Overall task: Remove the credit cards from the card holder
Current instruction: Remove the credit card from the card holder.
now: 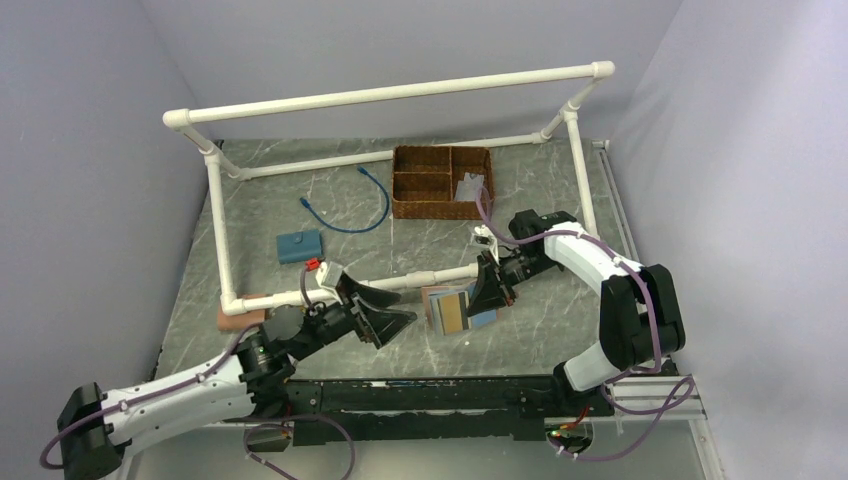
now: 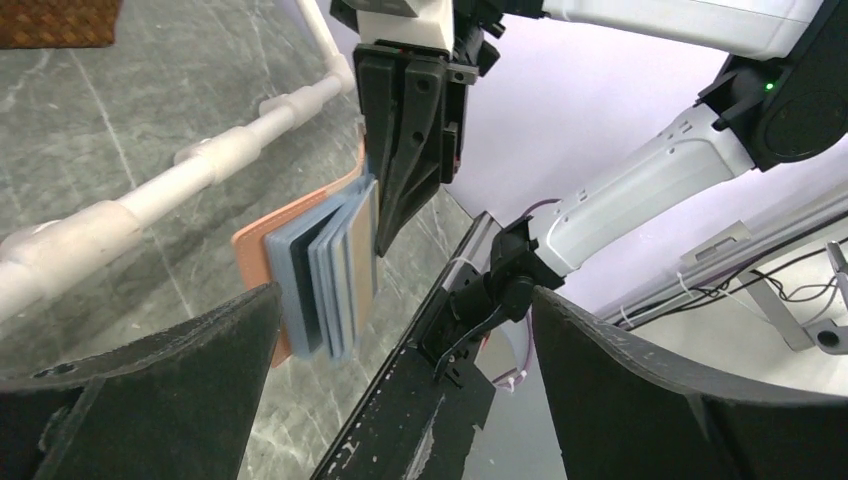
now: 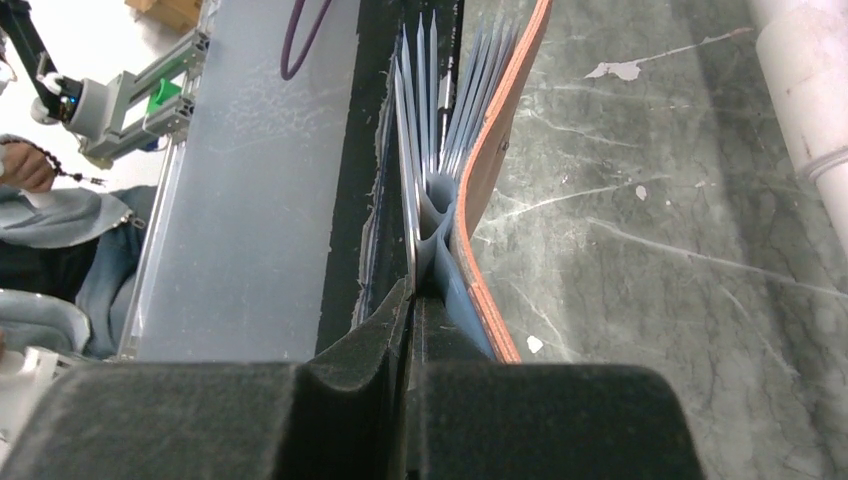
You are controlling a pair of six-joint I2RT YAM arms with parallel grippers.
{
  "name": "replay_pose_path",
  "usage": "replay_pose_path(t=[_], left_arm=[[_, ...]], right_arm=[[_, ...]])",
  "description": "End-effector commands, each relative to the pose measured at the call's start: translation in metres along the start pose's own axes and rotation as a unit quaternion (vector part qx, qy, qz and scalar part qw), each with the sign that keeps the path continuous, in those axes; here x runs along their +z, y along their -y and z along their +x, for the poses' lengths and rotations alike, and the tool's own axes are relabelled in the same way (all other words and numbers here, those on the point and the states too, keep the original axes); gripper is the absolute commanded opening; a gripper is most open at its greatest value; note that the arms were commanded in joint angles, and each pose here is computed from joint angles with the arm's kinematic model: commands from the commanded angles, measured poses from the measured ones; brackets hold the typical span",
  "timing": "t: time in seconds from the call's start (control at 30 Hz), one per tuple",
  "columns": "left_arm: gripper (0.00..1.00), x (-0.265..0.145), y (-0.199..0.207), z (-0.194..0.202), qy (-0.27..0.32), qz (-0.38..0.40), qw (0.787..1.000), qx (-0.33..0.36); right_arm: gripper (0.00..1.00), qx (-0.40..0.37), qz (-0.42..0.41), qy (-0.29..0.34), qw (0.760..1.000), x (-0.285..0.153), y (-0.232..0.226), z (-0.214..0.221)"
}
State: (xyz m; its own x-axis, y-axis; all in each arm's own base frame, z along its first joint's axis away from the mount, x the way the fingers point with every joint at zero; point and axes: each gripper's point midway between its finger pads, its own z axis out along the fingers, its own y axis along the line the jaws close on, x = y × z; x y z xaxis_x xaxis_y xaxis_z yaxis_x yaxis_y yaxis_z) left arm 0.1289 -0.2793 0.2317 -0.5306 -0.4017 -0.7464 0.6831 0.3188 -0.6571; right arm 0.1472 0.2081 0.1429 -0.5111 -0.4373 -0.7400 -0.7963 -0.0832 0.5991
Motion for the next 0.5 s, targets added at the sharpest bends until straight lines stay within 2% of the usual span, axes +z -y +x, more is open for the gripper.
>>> replay_pose_path(t=[0.0,0.17,0.47], left_arm=[[0.99,-0.013,-0.038,0.025,-0.03,-0.063,0.997,0.017],[1.0,-0.002,-0.042,0.043,-0.041,-0.036,0.998,0.031],[0.99,0.028,-0.027,0.054,-0.063,0.034,0.993,0.098]], right_arm=[[0.0,-0.057,-0.015,0.019,0.998,0.0,-0.009,-0.019],[0.0,-0.064,-0.029,0.02,0.997,0.001,-0.016,-0.019],[0.0,-0.07,-0.033,0.014,0.997,0.003,-0.018,-0.017]])
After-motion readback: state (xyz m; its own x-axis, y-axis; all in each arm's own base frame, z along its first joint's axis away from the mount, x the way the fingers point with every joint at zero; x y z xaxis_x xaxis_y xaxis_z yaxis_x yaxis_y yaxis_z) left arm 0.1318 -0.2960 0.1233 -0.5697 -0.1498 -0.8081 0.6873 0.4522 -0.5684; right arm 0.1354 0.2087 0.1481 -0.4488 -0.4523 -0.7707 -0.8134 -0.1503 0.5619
